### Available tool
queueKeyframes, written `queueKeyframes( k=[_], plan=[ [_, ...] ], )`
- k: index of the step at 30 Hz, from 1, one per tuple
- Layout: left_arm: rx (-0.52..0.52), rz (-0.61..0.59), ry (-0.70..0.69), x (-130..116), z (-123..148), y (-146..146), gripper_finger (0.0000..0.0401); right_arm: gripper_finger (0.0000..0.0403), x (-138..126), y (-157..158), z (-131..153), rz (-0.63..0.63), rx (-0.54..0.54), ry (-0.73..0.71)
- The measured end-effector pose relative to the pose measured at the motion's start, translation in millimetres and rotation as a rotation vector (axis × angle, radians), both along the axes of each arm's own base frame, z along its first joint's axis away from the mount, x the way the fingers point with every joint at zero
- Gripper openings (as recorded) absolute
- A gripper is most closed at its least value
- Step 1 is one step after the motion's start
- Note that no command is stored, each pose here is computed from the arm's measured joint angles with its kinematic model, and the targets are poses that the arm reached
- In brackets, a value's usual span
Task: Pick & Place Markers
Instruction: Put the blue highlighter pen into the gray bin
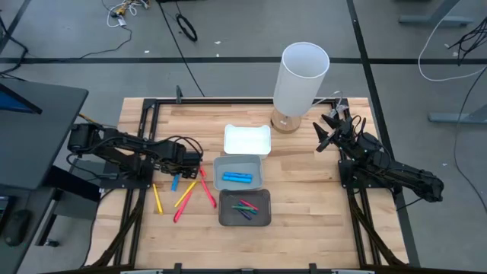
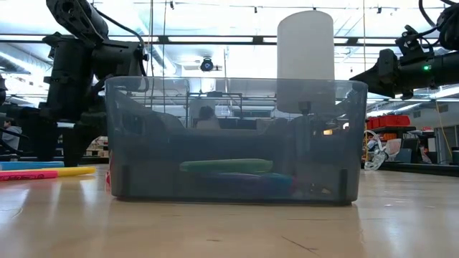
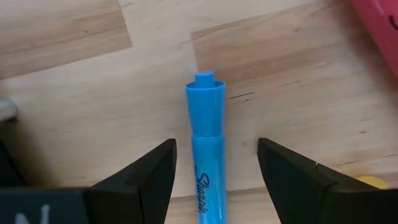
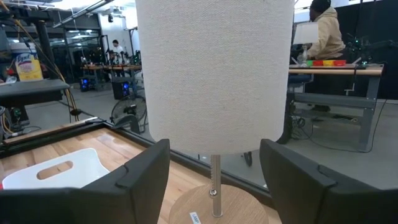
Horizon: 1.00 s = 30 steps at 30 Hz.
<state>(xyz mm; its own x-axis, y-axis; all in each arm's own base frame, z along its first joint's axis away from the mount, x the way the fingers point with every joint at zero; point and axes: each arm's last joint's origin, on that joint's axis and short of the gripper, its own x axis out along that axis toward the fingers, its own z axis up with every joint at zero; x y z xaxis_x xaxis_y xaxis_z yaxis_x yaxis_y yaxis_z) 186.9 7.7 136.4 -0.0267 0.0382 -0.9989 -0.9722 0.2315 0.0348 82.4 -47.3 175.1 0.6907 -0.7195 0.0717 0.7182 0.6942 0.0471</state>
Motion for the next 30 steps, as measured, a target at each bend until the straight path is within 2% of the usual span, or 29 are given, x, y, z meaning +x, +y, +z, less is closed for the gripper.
queueKeyframes(
  k=[13, 30],
  plan=[
    [0.0, -0.005, -0.005, 0.4, -0.3, 0.1, 0.0152, 0.0251, 0.0, 0.0, 0.0, 0.0, 0.0, 0.0],
    [-0.008, -0.031, -0.013, 1.2, -0.3, -0.1, 0.0098, 0.0251, 0.0, 0.0, 0.0, 0.0, 0.0, 0.0]
  ],
)
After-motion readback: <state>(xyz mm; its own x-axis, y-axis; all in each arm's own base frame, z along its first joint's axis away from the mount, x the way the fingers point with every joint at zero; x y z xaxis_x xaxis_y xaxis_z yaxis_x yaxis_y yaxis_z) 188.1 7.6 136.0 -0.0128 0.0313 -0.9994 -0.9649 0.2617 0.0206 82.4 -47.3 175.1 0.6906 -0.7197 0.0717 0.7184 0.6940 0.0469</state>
